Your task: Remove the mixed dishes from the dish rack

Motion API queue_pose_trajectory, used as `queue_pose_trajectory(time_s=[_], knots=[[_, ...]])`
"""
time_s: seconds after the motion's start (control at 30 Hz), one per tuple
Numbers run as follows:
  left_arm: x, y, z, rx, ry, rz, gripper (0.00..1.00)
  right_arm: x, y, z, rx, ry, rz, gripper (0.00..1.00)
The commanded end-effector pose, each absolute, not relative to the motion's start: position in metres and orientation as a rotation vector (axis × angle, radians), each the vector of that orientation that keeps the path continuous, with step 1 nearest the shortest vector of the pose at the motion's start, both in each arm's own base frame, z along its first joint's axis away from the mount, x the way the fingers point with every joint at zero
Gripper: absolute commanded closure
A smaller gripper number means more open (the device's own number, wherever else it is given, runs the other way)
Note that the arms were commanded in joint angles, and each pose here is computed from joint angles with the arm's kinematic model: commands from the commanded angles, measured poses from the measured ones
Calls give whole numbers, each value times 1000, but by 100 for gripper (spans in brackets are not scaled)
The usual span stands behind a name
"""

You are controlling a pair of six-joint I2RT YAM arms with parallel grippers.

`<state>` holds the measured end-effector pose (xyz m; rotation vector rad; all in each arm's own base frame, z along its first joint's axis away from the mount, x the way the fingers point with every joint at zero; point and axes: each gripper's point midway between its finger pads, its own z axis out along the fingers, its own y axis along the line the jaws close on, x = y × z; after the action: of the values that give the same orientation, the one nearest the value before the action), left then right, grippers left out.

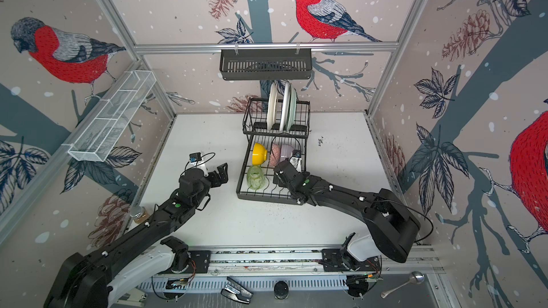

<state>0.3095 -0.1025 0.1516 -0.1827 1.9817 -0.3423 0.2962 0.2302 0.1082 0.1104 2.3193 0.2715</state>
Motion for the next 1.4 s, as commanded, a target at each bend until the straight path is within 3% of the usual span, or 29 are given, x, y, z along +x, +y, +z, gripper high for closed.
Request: queue_pose_trajectory(time_s=[0.0,0.8,1.37], knots=[[309,-103,153,-171,1984,-335,3,307,221,120,175,2239,231,0],[309,-103,152,-172,1985,-337,3,310,232,95,141,2336,188,13],[310,-109,151,-150,1989,-362,3,312,228,93,169,2340,175,34]])
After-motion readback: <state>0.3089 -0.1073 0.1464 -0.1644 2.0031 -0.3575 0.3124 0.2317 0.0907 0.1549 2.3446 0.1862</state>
